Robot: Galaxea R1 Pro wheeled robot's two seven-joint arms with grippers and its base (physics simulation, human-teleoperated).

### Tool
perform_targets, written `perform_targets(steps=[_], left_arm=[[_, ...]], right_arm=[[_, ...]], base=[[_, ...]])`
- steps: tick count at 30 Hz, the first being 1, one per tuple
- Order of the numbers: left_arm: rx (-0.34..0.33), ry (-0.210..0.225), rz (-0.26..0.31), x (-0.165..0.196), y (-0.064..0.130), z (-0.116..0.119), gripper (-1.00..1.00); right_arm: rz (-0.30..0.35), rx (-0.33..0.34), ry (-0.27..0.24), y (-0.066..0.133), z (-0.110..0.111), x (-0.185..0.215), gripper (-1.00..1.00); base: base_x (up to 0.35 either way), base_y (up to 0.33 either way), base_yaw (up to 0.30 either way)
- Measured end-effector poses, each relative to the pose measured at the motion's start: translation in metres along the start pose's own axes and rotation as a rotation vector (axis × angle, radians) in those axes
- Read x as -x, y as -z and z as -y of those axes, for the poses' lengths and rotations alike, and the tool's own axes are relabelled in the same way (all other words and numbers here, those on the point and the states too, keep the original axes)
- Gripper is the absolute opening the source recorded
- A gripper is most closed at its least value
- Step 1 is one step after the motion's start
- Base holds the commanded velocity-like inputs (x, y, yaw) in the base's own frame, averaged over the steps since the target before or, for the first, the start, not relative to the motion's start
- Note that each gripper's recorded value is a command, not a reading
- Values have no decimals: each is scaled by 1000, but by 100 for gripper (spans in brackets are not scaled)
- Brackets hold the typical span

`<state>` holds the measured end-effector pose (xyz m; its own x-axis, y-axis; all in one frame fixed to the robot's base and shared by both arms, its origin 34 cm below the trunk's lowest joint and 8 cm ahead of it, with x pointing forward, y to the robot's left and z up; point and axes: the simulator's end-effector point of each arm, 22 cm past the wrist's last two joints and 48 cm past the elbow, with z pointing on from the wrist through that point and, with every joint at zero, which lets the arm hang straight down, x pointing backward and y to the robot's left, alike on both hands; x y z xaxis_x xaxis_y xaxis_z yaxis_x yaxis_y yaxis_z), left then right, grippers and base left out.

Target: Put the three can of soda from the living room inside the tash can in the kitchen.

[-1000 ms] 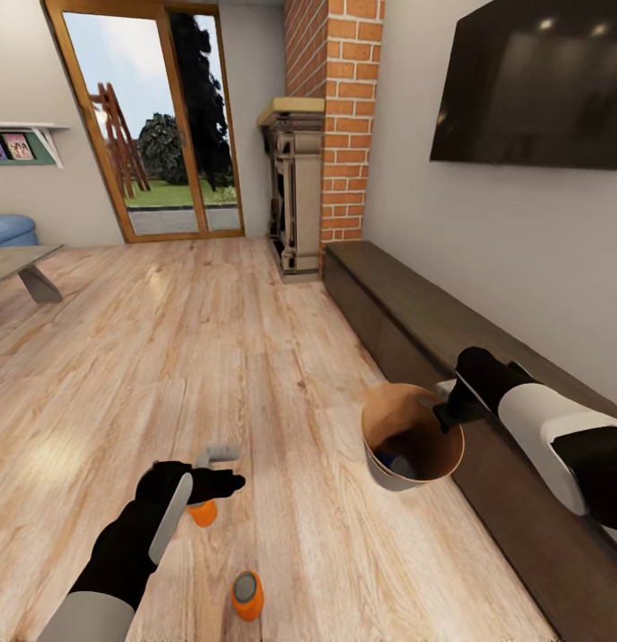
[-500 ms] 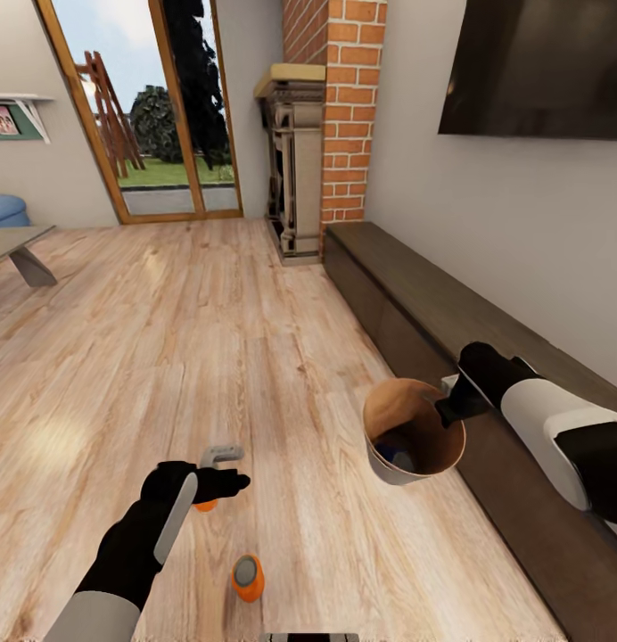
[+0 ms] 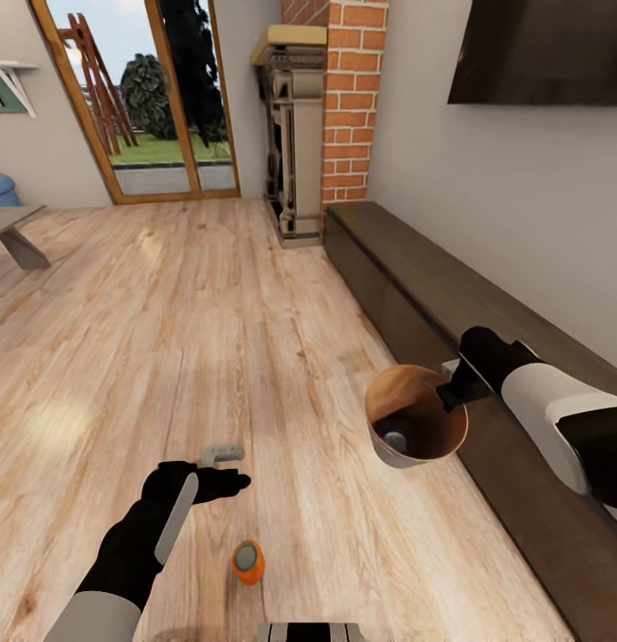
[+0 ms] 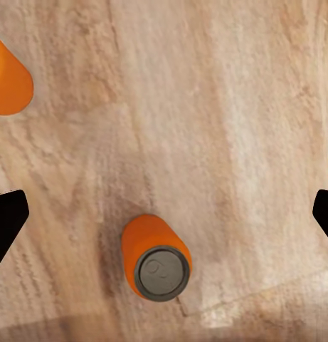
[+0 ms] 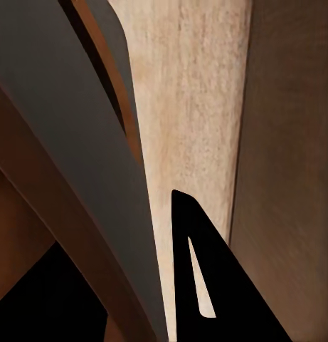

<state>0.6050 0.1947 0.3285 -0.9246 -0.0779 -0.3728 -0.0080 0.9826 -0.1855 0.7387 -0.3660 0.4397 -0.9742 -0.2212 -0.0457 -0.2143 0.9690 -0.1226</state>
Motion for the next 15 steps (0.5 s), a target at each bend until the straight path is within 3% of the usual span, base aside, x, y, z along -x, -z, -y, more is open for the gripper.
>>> perform_targets(steps=[10,15], left_arm=[[0,7,-39,-15,-17,-1,100],[7,8,-38,-15,-17,-2,100]], right_arm=[[16,-1,-2,3,3,25,-100],[28,-8,3,11,5,32,-100]], base=[[0,0,0],[0,0,0]])
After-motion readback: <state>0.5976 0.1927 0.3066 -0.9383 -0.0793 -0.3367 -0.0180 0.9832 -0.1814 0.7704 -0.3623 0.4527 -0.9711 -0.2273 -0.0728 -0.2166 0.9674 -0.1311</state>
